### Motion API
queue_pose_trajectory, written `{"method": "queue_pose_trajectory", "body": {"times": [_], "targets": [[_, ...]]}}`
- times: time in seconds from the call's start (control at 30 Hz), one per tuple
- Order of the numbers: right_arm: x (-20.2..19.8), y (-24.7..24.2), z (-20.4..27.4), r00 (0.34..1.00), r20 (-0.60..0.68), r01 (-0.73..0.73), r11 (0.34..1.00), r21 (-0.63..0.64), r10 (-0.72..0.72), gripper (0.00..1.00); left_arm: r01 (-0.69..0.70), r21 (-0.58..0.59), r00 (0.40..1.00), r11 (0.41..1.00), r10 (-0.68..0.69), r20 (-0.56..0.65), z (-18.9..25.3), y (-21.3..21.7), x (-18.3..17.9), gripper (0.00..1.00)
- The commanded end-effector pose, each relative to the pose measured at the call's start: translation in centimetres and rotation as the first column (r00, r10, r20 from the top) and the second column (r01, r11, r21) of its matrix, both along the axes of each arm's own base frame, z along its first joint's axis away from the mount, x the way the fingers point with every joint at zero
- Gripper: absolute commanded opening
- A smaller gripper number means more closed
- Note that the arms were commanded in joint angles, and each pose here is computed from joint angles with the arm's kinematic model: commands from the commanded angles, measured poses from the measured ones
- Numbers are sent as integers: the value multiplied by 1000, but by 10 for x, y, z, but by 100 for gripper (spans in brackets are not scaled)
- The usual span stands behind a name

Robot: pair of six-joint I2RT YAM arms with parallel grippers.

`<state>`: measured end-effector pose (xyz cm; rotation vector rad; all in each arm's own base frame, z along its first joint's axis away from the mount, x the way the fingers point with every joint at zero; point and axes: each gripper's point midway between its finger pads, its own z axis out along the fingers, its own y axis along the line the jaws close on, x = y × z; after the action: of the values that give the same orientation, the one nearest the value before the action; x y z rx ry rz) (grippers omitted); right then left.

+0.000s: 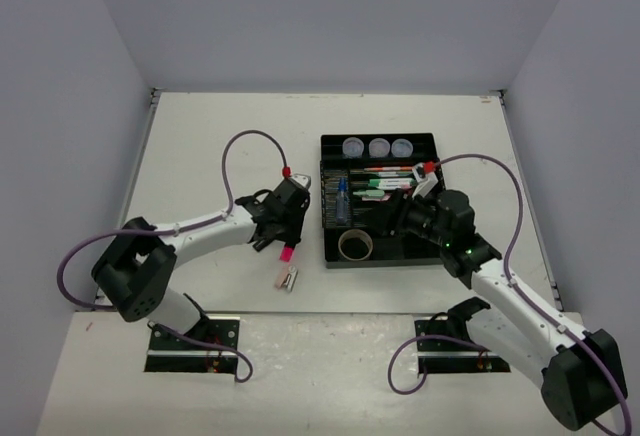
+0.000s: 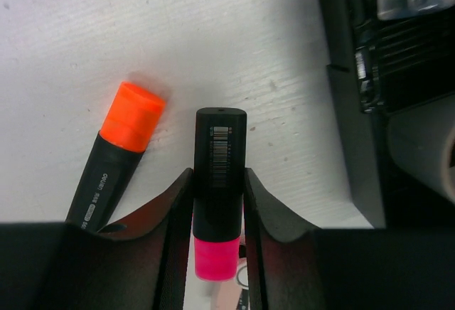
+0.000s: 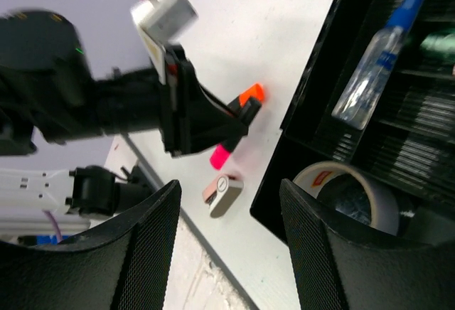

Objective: Sort the stationery into containers
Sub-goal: Pick up the pen from the center of the board, then place the pen in the storage box.

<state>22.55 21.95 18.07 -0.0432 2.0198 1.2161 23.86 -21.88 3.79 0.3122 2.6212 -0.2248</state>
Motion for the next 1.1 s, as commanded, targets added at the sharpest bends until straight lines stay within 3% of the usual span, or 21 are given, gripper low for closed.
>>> {"method": "queue_pose_trajectory", "body": {"times": [0.0, 0.27, 0.6, 0.73, 0.83, 0.87, 0.9, 0.93, 1.0, 1.03, 1.07], "targets": [[-19, 22, 6, 991, 23, -135, 987, 90, 134, 59, -15, -215, 986, 976, 49, 157, 76, -33, 22, 0], [-33, 68, 3, 986, -13, -166, 985, 52, 167, 54, -17, -493, 971, 870, 132, 201, 147, -58, 13, 0], [-17, 101, 15, 990, -34, -136, 990, 26, 137, 48, 25, -640, 978, 768, 113, 173, 173, -90, -3, 0], [-8, 100, 10, 996, -66, -65, 998, 19, 66, 36, 43, -658, 982, 751, 90, 167, 176, -99, -10, 0], [1, 91, 10, 997, -74, 21, 999, 26, -19, 19, 52, -662, 982, 748, 82, 169, 177, -101, -12, 0], [2, 88, 11, 997, -72, 42, 999, 32, -39, 7, 60, -660, 982, 749, 76, 175, 178, -101, -12, 2], [4, 86, 12, 996, -71, 62, 997, 40, -59, 0, 67, -653, 981, 754, 72, 183, 177, -101, -11, 11], [5, 83, 13, 995, -71, 80, 996, 50, -76, 0, 71, -643, 979, 762, 70, 190, 177, -100, -10, 28], [6, 78, 7, 988, -105, 119, 991, 57, -112, 0, 33, -596, 972, 802, 112, 205, 176, -90, -2, 80], [8, 72, 2, 980, -124, 162, 985, 54, -154, 0, 4, -568, 967, 823, 142, 213, 175, -82, 3, 95], [13, 67, 1, 971, -139, 203, 977, 60, -193, 0, -30, -539, 960, 842, 175, 220, 175, -74, 7, 100]]}}
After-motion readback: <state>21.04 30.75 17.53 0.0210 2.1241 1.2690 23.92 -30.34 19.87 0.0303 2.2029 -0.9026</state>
